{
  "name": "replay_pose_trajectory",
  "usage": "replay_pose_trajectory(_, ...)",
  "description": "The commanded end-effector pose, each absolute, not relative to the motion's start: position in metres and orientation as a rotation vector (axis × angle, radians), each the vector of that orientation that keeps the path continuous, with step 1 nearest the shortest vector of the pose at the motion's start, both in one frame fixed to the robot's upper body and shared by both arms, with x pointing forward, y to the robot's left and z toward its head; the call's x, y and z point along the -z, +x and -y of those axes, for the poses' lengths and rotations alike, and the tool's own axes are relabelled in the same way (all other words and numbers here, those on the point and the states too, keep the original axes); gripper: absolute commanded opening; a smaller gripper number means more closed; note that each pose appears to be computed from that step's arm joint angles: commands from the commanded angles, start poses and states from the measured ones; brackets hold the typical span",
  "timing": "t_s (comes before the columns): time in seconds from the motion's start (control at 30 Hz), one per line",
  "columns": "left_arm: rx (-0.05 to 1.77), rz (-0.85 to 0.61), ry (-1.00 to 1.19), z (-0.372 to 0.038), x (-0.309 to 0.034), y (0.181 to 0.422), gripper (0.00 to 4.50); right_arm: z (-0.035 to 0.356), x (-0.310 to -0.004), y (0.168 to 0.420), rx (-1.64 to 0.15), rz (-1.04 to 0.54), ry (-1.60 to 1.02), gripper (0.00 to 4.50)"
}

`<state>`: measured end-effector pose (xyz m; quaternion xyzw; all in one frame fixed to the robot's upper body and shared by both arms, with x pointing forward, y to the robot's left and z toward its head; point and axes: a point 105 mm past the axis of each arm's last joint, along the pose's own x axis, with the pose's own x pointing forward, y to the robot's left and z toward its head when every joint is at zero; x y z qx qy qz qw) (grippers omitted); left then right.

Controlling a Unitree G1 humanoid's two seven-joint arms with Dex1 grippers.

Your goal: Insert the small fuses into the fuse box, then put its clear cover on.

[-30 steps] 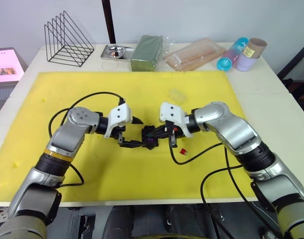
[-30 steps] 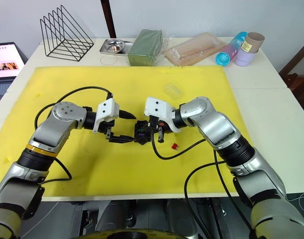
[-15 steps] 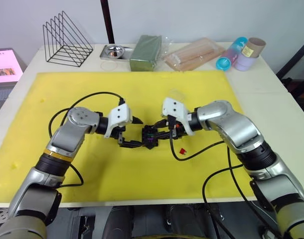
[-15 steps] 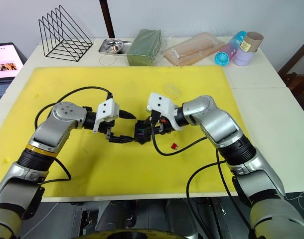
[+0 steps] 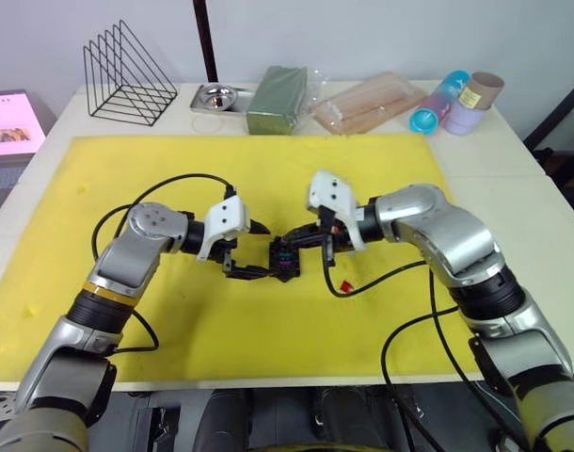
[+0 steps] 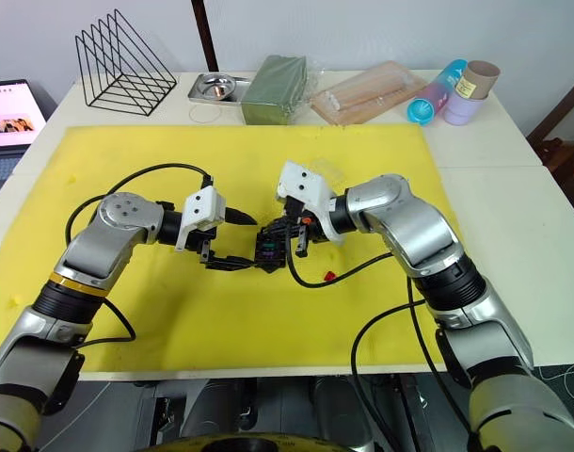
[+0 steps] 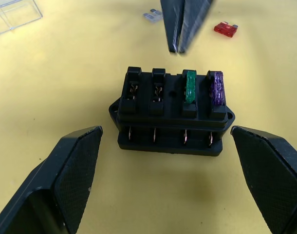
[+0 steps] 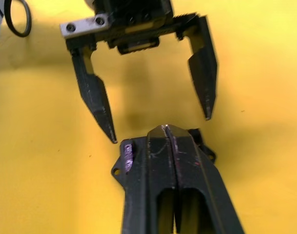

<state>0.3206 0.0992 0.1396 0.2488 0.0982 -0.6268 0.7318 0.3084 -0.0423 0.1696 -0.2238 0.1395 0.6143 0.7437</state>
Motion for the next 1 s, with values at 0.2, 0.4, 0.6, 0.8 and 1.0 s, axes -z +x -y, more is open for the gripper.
replay_pose_trajectory(0.2, 1.371, -0.194, 0.559, -0.101, -0.144, 0.319, 4.5, 0.037, -0.162, 0.306, -1.366, -0.281, -0.511, 0.04)
replay_pose_trajectory(0.4, 1.371, -0.193, 0.56, -0.101, -0.144, 0.319, 4.5, 0.049, -0.134, 0.315, -1.32, -0.363, -0.565, 0.04)
replay_pose_trajectory(0.6, 1.37, -0.191, 0.56, -0.101, -0.145, 0.319, 4.5, 0.059, -0.115, 0.315, -1.308, -0.438, -0.597, 0.04)
replay_pose_trajectory(0.8, 1.37, -0.179, 0.552, -0.101, -0.15, 0.32, 4.5, 0.05, -0.145, 0.315, -1.326, -0.317, -0.538, 0.04)
replay_pose_trajectory(1.0, 1.375, -0.15, 0.485, -0.109, -0.17, 0.315, 4.5, 0.06, -0.208, 0.31, -1.284, -0.139, -0.441, 0.04)
